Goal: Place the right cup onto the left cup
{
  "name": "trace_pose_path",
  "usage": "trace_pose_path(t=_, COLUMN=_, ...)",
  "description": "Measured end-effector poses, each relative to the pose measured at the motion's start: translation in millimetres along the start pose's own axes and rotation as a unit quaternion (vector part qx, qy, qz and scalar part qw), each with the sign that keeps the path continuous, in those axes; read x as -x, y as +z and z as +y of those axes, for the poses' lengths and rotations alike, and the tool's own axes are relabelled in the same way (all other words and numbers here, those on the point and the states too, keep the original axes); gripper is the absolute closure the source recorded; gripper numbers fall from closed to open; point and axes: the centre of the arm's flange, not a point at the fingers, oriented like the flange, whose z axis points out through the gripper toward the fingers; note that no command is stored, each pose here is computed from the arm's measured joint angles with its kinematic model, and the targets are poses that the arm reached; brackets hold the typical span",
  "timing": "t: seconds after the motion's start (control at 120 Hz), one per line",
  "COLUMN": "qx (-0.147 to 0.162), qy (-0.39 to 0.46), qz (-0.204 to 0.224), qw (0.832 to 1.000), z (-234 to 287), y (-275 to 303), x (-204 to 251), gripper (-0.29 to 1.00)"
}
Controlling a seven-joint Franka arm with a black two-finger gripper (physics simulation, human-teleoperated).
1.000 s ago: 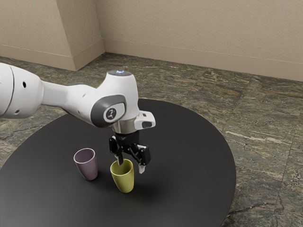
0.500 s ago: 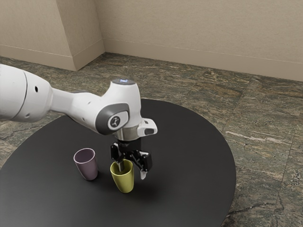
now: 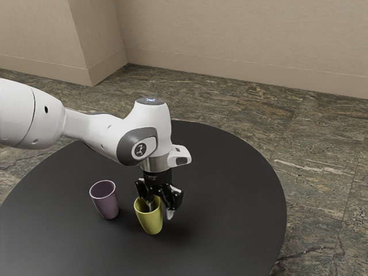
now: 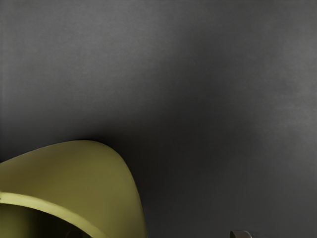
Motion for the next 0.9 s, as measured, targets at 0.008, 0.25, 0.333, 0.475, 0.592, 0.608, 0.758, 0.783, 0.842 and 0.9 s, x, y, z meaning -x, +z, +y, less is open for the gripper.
trace_pose_path(t=0.008, qx=0.000, qy=0.000, qz=0.000, qw=1.000, z=0, y=0, x=0, gripper=0.36)
trace_pose_path(t=0.25, qx=-0.001, qy=-0.004, qz=-0.001, qw=1.000, z=-1, y=1, x=1, gripper=0.52)
trace_pose_path(t=0.333, qx=-0.002, qy=-0.004, qz=-0.002, qw=1.000, z=-2, y=2, x=1, gripper=0.57)
trace_pose_path(t=0.475, qx=-0.004, qy=-0.005, qz=-0.002, qw=1.000, z=-2, y=3, x=1, gripper=0.67)
trace_pose_path(t=0.592, qx=-0.004, qy=-0.005, qz=-0.001, qw=1.000, z=-2, y=2, x=1, gripper=0.73)
trace_pose_path(t=0.608, qx=-0.004, qy=-0.005, qz=0.000, qw=1.000, z=-2, y=1, x=1, gripper=0.73)
trace_pose_path(t=0.758, qx=-0.006, qy=-0.003, qz=0.008, qw=1.000, z=-2, y=-7, x=3, gripper=0.76)
trace_pose_path(t=0.783, qx=-0.006, qy=-0.002, qz=0.009, qw=1.000, z=-3, y=-9, x=4, gripper=0.76)
trace_pose_path(t=0.842, qx=-0.005, qy=-0.002, qz=0.012, qw=1.000, z=-4, y=-13, x=9, gripper=0.77)
trace_pose_path(t=0.9, qx=-0.005, qy=-0.002, qz=0.017, qw=1.000, z=-4, y=-19, x=11, gripper=0.77)
